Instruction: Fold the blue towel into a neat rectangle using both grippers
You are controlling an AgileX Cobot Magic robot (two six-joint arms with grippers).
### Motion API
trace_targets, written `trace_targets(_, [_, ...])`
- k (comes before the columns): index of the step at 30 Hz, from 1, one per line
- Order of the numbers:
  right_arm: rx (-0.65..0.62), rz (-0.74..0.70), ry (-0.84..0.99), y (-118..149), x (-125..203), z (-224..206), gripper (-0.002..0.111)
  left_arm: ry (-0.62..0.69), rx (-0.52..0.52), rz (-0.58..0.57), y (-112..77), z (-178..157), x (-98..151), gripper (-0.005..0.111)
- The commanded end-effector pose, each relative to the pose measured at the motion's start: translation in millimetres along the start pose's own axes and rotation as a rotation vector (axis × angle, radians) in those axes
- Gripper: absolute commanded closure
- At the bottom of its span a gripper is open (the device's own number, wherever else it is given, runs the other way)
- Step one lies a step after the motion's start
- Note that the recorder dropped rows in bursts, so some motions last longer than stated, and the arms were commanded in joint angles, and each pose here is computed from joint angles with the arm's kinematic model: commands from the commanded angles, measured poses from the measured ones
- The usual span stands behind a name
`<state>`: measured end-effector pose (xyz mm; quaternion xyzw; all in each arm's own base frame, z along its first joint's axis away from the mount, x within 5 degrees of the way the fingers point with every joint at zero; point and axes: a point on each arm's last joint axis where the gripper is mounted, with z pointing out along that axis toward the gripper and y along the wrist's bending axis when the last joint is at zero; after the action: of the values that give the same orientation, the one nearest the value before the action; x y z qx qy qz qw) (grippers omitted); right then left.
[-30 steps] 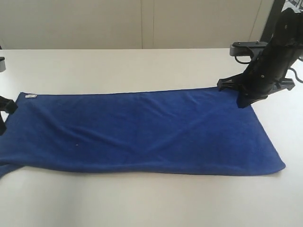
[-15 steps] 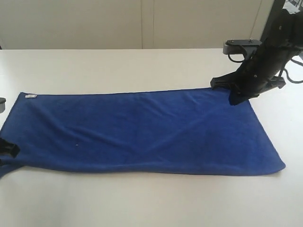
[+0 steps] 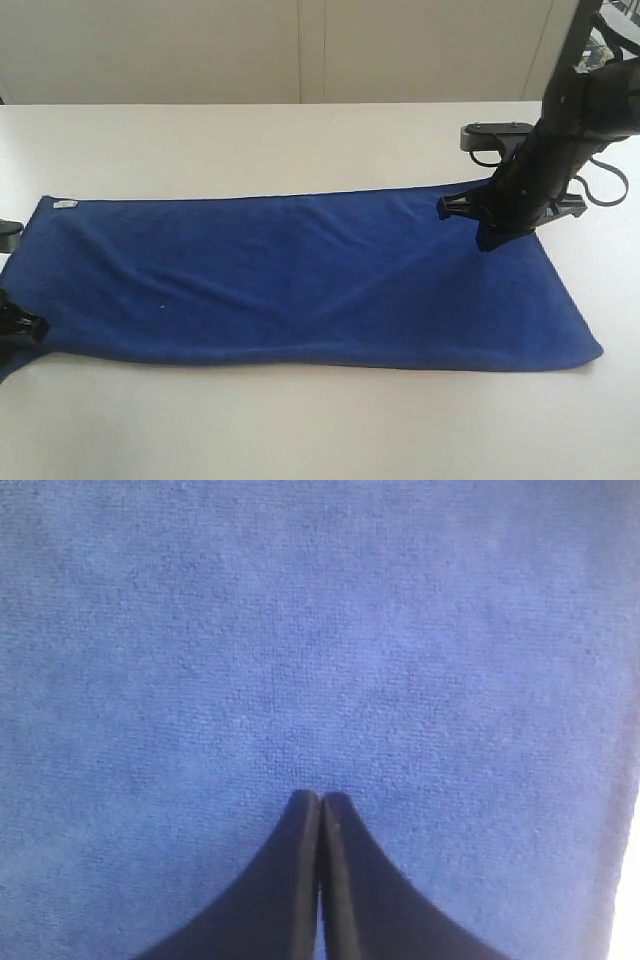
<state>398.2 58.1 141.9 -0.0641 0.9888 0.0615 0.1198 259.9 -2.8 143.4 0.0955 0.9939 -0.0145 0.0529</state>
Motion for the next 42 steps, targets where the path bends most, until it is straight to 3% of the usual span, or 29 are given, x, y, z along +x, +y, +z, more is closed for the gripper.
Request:
trace_targets(1, [0.002,-0.013,0.013,-0.7,1.6,8.4,0.108,0.046,-0.017,0.079,0.4,0.1,5.3,0.107])
trace_targets(9, [0.002,-0.011,0.036,-1.7,3.8,17.6,0.108,0.144,-0.146,0.255,13.3,-1.6,12.4,0.107])
trace_targets(17, [0.002,-0.011,0.036,-1.7,3.8,17.6,0.108,0.099,-0.191,0.357,17.1,-1.8,6.9,0.107])
trace_targets(22, [0.002,-0.011,0.036,-1.7,3.8,17.6,0.108,0.083,-0.168,0.301,14.8,-14.0,1.5,0.107])
trace_targets(29, [0.002,-0.011,0.036,-1.7,3.8,17.6,0.108,-0.009,-0.034,0.177,-0.8,-55.8,-0.6,0.107])
trace_targets(36, [0.003,-0.011,0.024,-1.9,2.7,17.6,0.108,0.053,0.01,0.173,-4.0,-29.9,9.2,0.107])
trace_targets(42, [0.005,-0.011,0.01,-2.0,1.4,17.6,0.108,0.009,0.021,0.138,-5.0,-8.4,8.0,0.107])
